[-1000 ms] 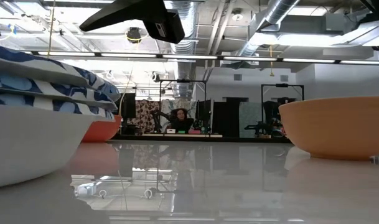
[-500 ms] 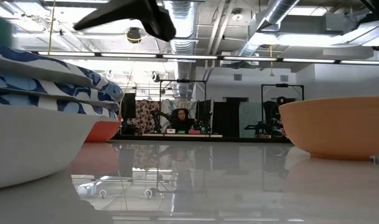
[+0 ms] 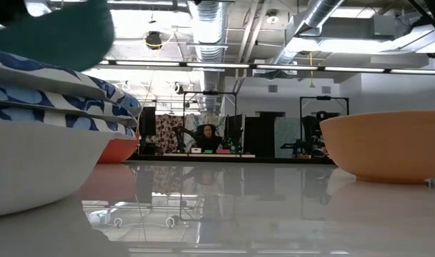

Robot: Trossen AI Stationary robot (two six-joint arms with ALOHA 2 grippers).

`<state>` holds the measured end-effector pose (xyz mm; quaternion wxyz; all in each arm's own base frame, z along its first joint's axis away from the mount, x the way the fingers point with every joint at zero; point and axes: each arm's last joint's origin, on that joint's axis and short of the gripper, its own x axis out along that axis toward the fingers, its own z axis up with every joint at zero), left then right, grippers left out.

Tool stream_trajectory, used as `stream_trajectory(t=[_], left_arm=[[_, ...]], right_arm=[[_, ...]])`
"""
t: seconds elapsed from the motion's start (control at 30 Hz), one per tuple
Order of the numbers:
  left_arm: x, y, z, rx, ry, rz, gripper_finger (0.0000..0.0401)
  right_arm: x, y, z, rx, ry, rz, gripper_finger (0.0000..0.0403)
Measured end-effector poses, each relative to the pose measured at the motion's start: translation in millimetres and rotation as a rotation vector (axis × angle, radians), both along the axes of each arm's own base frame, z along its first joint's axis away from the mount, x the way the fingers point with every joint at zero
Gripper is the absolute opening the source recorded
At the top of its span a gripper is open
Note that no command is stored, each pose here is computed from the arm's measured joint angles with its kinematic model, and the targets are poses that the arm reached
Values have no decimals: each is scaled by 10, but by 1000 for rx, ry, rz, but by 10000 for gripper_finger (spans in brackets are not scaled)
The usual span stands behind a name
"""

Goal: Nest bowls inside each other
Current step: Stack the green bowl on top of the striped bowl

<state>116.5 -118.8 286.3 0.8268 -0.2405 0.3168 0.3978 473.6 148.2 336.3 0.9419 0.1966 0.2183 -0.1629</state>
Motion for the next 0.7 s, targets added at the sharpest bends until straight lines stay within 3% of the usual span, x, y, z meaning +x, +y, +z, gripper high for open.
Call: stream_trajectory(t=[0.3,0.7], left_arm=[[363,133,-104,226,-99,135,0],[587,428,-85,411,-126,220,0]], right_arm=[[-285,-65,192,-180,86,-290,223],[-415,-68,207,-358,62,-485,223]])
